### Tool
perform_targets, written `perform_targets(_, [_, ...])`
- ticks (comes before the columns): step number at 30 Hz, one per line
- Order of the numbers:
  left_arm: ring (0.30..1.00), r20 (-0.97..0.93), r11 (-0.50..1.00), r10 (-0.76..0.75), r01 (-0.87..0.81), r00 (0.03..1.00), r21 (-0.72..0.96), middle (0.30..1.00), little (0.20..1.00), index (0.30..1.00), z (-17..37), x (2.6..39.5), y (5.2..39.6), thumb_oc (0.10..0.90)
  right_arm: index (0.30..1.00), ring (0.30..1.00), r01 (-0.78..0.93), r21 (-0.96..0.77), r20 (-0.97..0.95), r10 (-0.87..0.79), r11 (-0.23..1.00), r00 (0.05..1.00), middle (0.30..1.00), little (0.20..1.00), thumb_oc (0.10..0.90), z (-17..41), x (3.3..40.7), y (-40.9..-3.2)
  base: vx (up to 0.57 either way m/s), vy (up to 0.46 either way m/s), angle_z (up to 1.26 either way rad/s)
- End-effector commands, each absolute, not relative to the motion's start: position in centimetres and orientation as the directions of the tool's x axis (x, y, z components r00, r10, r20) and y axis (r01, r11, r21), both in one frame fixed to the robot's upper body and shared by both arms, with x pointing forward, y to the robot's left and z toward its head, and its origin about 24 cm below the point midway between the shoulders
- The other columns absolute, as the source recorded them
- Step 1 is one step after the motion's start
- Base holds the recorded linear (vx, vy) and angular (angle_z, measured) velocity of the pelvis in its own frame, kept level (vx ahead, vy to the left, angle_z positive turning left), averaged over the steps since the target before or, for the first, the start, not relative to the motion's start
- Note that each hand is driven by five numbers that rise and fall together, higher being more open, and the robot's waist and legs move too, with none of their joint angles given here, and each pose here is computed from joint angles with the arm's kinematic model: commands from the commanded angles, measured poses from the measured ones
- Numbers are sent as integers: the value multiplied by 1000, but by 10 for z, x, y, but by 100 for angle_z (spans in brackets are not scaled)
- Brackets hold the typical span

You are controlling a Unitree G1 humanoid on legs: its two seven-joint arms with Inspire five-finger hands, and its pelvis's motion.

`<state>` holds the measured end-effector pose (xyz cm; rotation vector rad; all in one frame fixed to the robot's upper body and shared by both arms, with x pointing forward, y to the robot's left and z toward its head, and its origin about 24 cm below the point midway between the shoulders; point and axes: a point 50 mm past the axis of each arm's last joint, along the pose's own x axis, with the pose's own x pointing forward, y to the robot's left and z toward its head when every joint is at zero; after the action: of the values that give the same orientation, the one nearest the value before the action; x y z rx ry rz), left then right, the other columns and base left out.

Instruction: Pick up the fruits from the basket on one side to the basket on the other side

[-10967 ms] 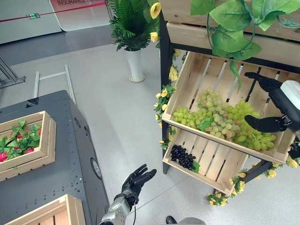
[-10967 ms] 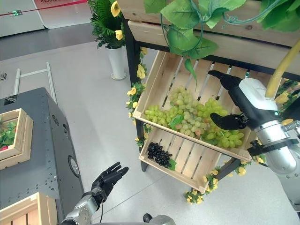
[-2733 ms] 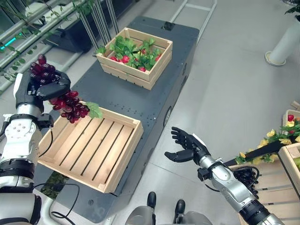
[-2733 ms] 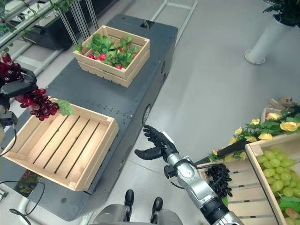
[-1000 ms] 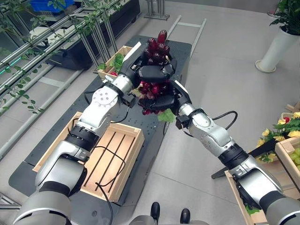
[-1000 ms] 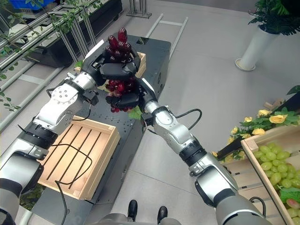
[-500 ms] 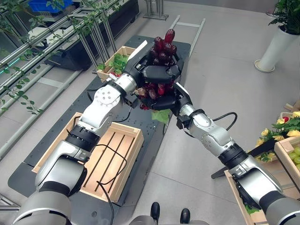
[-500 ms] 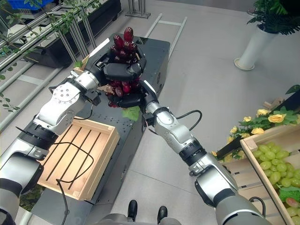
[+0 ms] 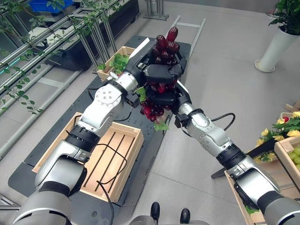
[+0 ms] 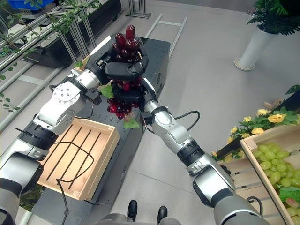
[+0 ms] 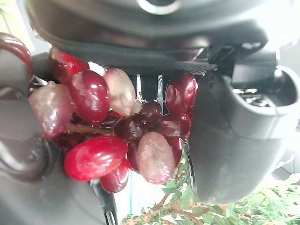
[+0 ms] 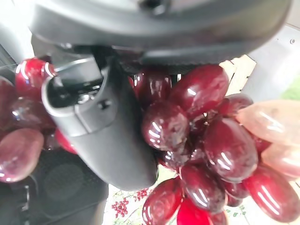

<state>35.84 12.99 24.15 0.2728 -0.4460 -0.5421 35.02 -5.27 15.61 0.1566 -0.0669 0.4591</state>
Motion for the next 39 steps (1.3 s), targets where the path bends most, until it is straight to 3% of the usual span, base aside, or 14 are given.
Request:
perform_targets(1, [900, 429, 904, -415, 310, 802, 295, 900, 900, 900, 250, 372, 146, 800, 300, 300, -432, 315, 348, 320, 845, 881, 300, 300, 400, 187, 344, -56, 0, 0, 0])
perform_targets(10, [900, 394, 931, -350, 269, 850, 247, 900, 900, 900, 223, 374, 154, 800, 300, 300, -379, 237, 311, 300, 895, 902, 300, 300, 400, 163, 339, -68, 28, 1, -6])
perform_targets(19, [900, 283, 898, -301, 171, 911, 405, 900, 900, 900, 194, 379, 166, 800, 300, 300, -383, 173, 234, 340, 907, 911, 300, 300, 400, 136, 333, -81, 18, -3, -13])
perform_targets(25, [900, 241, 917, -221, 117, 945, 381, 900, 900, 900, 176, 377, 183, 800, 300, 300, -381, 205, 111, 366, 901, 924, 300, 300, 400, 93, 320, -96, 17, 8, -11])
perform_targets(36, [900, 234, 990, -24, -9, 972, 139, 900, 900, 900, 142, 368, 221, 800, 300, 300, -378, 265, -152, 426, 887, 892, 300, 300, 400, 7, 276, -116, 18, 19, -20])
perform_targets(39, [900, 255, 1000, 21, -18, 967, -13, 900, 900, 900, 126, 357, 222, 800, 300, 300, -356, 280, -213, 419, 892, 883, 300, 300, 400, -13, 261, -122, 31, 27, -10])
